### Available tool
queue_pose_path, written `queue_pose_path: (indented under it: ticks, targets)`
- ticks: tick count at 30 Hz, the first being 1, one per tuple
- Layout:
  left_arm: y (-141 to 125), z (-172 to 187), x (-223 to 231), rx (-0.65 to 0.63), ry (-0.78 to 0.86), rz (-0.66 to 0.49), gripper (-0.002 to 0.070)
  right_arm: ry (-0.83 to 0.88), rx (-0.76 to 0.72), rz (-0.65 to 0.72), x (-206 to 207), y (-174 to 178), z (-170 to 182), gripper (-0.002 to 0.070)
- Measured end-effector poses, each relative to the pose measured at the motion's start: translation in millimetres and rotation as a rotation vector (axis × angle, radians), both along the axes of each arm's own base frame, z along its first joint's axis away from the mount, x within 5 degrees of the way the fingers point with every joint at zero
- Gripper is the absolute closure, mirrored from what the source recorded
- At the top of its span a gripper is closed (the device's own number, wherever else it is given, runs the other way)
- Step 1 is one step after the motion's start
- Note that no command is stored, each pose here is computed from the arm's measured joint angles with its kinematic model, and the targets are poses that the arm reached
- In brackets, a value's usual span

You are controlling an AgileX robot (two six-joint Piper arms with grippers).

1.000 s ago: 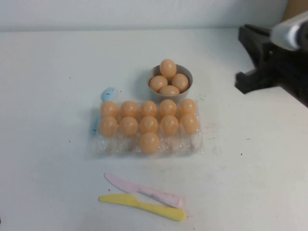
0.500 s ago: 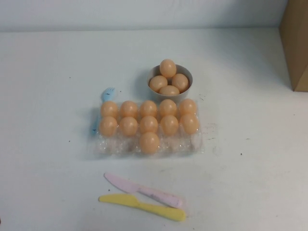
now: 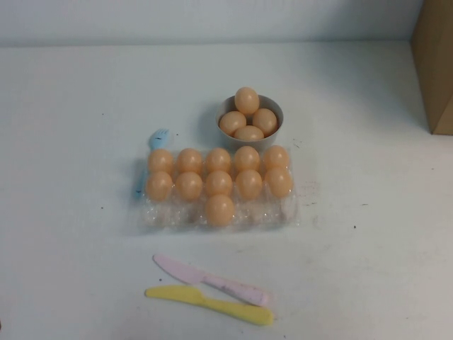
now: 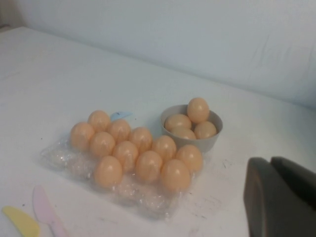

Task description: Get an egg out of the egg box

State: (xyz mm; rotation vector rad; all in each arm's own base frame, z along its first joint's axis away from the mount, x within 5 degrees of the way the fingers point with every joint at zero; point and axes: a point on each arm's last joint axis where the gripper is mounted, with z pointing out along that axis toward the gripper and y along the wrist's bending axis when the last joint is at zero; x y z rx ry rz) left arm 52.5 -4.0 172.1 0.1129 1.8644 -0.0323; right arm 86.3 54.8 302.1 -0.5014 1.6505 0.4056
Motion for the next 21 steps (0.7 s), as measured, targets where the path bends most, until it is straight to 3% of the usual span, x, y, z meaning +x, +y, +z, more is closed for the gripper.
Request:
queue_pose_path:
  ticks: [9,16,21]
  targets:
    - [0.0,0.0,0.0,0.000,0.000,0.000,0.0680,-0.001,0.023,-0.104,-9.6,-16.2,-50.6,0.0692]
    - [0.0,0.0,0.0,0.000,0.000,0.000,0.0680,-0.054,0.058,-0.420,-26.3,-45.2,-103.7,0.0692]
    - [0.0,-0.1,0.0,0.000,0.002,0.000,0.0680,-0.060,0.057,-0.608,-29.6,-56.2,-109.2,0.0692]
